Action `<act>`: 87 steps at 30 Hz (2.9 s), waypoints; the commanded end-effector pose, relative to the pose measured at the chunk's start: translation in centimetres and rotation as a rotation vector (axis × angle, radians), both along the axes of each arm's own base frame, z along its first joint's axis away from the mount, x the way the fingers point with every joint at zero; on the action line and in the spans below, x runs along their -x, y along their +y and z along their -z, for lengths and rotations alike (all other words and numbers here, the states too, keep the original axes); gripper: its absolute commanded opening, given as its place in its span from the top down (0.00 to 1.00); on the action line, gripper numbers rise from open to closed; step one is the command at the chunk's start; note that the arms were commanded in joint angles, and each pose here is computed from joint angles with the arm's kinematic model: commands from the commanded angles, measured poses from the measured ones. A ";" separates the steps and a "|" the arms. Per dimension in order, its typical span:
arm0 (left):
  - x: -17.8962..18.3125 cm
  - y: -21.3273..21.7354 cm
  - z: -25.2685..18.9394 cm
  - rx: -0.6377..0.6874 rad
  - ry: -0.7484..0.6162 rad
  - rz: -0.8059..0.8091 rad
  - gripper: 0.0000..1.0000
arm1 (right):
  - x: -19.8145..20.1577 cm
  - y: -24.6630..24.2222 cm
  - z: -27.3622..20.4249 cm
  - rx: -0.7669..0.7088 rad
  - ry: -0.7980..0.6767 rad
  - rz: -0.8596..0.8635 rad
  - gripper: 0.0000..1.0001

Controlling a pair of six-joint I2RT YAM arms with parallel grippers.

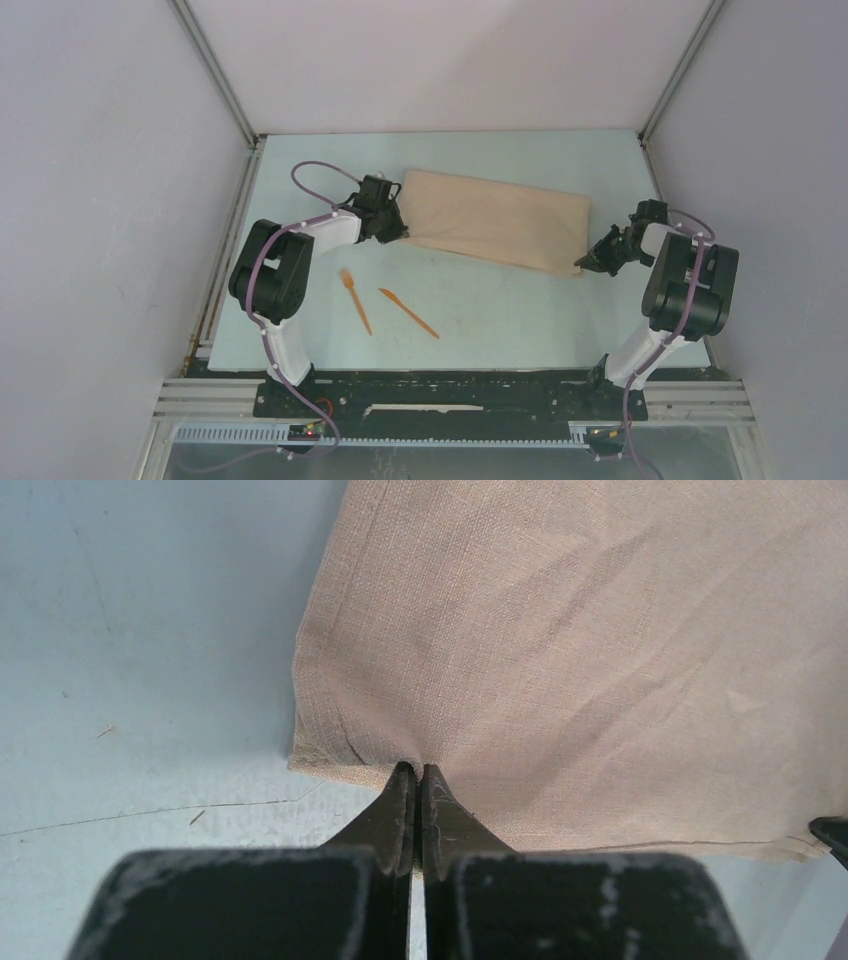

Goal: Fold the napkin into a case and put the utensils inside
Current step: Pick up the flattened napkin from the center of the board.

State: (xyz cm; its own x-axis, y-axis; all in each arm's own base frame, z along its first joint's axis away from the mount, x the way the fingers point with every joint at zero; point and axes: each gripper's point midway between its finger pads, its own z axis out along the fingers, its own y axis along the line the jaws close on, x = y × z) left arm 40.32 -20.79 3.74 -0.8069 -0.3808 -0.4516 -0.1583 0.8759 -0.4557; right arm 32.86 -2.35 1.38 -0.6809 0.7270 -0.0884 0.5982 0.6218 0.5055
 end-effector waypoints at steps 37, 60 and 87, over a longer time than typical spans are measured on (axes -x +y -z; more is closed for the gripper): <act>-0.7 0.3 0.7 -0.047 0.001 0.011 1.00 | 2.2 -0.5 -0.6 0.047 -0.052 0.007 1.00; -0.8 0.3 1.4 -0.055 0.016 0.009 1.00 | 4.1 0.3 -0.6 0.043 -0.040 0.000 1.00; 0.2 5.3 -5.9 -0.114 -0.058 -0.052 0.38 | 4.0 0.3 -0.1 0.047 -0.043 -0.014 1.00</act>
State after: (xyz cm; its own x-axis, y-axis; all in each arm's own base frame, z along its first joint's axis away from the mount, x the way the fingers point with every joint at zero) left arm 39.65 -16.21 9.09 -0.7434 -0.3418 -0.5749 -0.1996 0.9338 -0.2971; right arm 28.44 -1.55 1.30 -0.6761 0.7295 -0.1035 0.5954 0.6237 0.5064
